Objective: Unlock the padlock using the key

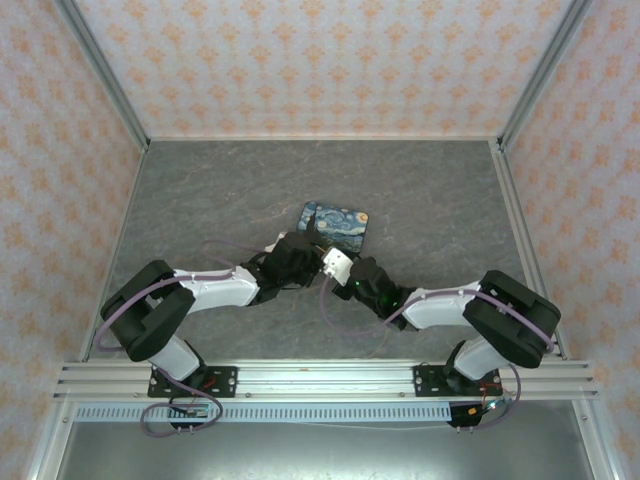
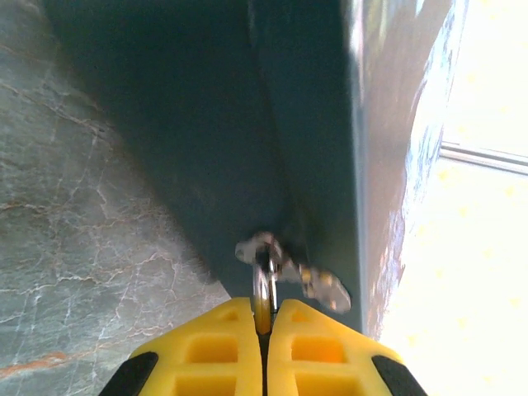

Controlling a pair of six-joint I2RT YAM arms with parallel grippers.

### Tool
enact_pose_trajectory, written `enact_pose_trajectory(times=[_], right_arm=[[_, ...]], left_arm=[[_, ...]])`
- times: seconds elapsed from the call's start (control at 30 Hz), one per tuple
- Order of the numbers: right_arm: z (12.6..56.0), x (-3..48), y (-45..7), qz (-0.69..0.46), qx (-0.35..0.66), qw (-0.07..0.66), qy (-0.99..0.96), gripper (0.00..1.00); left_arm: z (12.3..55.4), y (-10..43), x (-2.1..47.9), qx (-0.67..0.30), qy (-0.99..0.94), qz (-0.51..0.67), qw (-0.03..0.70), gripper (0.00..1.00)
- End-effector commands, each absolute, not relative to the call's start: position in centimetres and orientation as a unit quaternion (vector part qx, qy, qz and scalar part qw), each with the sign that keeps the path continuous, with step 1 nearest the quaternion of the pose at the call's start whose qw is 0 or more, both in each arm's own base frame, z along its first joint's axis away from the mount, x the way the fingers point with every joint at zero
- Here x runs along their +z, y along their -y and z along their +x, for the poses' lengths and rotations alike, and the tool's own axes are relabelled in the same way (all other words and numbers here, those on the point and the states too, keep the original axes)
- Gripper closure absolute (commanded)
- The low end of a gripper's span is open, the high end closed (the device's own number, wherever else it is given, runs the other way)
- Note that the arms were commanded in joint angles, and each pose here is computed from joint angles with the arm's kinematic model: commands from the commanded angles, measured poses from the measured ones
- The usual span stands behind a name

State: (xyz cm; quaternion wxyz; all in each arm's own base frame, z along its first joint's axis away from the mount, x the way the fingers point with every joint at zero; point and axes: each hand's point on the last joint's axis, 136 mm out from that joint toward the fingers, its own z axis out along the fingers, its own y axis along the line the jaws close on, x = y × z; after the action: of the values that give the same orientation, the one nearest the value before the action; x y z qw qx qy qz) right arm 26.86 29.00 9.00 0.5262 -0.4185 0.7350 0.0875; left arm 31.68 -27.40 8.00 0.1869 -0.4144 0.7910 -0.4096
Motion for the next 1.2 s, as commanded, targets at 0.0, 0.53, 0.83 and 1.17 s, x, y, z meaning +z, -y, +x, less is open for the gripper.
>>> enact_pose_trajectory(times=[0.0,0.53,0.83,1.17], right_arm=[[27.4,11.7,-30.9,-0.337,0.185,0.554,-0.738,1.00],[28.5,10.7,-30.1,-0.184,0.279,0.517,-0.788,1.00],[28.7,10.7,-28.5,-0.096,0.310,0.473,-0.819,1.00],[27.6,8.0,-27.7,0.074,0.405,0.372,-0.832,1.00]], left_arm=[[32.0,28.7,9.8,-0.444,-0.779,-0.399,0.191,1.00],[31.9,28.3,9.5,-0.435,-0.783,-0.398,0.198,0.98],[31.6,26.0,9.4,-0.390,-0.800,-0.394,0.227,0.58],[30.6,21.7,12.2,-0.321,-0.822,-0.369,0.290,0.40]])
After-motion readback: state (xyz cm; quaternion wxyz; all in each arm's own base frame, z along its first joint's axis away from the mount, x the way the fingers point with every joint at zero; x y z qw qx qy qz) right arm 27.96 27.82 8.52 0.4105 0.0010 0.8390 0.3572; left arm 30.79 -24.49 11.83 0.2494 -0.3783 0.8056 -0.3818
